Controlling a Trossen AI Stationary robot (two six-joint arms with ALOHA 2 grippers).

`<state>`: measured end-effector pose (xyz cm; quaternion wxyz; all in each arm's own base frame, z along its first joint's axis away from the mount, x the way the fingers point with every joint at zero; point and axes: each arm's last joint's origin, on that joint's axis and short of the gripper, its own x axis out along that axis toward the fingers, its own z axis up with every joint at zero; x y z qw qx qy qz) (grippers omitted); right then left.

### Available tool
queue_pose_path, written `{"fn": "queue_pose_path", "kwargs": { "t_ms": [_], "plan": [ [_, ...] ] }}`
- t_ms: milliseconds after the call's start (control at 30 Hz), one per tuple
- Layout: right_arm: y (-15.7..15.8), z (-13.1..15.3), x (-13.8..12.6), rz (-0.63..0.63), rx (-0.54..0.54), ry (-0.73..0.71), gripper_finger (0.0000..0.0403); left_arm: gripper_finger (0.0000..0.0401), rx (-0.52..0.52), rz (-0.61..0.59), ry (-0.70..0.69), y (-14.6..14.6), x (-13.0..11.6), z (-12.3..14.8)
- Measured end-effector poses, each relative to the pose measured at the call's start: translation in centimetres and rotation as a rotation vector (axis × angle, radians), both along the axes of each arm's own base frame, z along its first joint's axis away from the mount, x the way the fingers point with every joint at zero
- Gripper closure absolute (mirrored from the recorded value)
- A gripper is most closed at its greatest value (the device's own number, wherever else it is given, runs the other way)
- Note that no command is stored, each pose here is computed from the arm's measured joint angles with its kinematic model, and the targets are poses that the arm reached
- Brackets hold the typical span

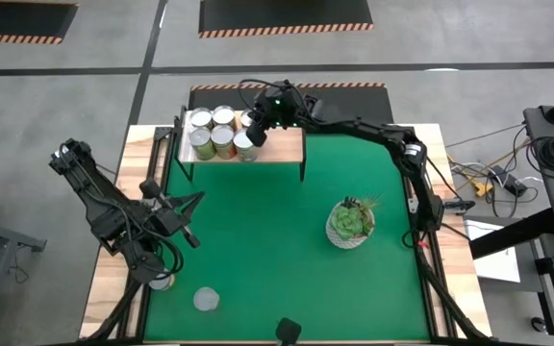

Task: Pick and place cans onto a shelf
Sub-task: Put the canned cherries on the shelf

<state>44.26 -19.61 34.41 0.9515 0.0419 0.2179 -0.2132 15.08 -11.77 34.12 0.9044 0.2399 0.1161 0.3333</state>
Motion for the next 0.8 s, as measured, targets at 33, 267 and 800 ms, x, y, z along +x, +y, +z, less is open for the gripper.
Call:
{"fn": "queue_pose_path", "kwargs": {
  "t_ms": [33, 267, 800],
  "plan": [
    [0.2, 0.5, -0.3, 0.005, -0.006, 0.008, 0.0394, 0.0401, 0.000, 0.000, 0.000, 0.0, 0.0, 0.0],
    [1.1, 4.3, -3.3, 0.004, 0.003, 0.064, 0.0394, 0.0401, -0.003, 0.000, -0.002, 0.0, 0.0, 0.0],
    [-0.7, -0.6, -1.9, -0.058, 0.050, 0.202, 0.0394, 0.0401, -0.004, 0.000, -0.003, 0.0, 0.0, 0.0]
  ]
}}
